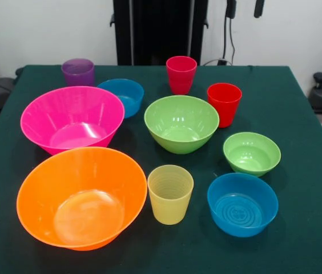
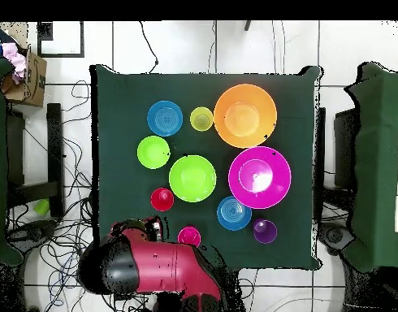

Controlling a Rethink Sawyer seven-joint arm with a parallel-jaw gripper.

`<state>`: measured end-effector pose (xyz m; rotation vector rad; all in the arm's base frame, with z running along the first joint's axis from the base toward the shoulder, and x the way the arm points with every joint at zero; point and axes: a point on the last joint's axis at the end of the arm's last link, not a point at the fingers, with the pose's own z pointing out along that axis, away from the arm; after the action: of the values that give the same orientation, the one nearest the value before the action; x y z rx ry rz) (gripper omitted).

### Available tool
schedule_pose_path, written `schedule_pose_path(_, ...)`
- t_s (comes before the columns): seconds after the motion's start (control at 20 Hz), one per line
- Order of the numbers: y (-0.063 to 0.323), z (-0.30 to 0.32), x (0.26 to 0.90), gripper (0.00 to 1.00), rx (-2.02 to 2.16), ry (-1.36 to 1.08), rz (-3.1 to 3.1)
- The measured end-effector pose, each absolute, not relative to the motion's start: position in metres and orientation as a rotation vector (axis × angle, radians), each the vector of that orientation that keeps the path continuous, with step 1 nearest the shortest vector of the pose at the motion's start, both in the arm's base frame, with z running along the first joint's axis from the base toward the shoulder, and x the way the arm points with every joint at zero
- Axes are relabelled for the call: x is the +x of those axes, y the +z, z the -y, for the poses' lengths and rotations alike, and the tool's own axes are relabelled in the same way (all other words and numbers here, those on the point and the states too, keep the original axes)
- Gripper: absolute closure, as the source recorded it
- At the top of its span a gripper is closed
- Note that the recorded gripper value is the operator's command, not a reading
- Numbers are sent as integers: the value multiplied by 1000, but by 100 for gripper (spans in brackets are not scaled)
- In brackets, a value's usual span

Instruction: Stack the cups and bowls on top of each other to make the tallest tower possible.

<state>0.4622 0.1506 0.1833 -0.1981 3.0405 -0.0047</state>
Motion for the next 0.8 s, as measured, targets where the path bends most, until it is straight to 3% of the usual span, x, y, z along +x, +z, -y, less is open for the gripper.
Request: schedule_pose_path(0.8, 150, -151, 452, 0, -201, 3, -3101)
